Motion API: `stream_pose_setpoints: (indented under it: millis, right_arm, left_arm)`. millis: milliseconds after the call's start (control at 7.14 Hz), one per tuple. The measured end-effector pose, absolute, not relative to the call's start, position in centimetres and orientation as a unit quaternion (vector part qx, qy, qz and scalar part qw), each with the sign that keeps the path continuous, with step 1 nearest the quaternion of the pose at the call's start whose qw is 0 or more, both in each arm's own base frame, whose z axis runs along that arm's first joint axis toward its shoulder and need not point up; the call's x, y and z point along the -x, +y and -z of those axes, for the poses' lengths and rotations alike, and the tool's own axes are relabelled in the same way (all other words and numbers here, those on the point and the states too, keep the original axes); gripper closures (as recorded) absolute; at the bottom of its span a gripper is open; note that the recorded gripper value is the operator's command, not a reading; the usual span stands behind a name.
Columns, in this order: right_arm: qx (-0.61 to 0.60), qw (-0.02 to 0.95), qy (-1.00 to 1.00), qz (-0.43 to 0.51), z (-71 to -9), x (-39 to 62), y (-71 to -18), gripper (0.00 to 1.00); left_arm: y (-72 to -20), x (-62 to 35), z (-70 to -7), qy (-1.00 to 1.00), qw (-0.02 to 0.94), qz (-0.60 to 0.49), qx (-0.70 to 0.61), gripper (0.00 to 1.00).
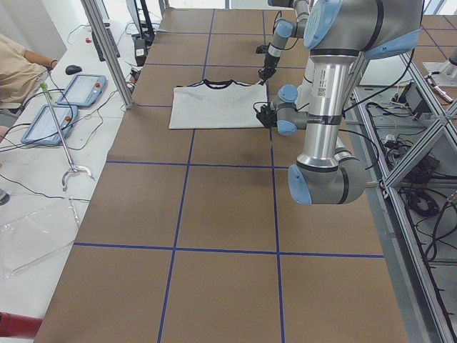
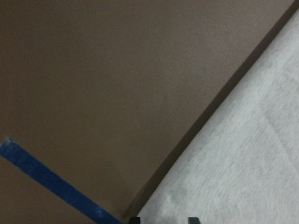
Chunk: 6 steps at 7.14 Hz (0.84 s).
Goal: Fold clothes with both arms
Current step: 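Move the left gripper to the near corner and grasp both near corners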
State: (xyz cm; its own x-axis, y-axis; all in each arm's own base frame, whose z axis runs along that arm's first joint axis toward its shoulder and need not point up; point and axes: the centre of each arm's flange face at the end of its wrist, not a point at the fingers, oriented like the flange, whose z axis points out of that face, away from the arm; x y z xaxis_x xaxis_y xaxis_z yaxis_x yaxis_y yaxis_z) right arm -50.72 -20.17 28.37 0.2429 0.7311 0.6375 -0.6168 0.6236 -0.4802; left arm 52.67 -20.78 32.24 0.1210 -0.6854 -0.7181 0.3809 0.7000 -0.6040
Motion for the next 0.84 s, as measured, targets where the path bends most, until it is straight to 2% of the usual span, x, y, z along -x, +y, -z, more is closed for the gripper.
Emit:
stream_pose_setpoints:
  millis: [841]
  right_arm:
    - [0.064, 0.786, -0.44, -0.43, -28.7, 50.0, -20.2, 1.0]
  left_arm:
    - [-20.5, -50.9, -31.1, 0.567, 0.729, 0.357, 0.143, 1.0]
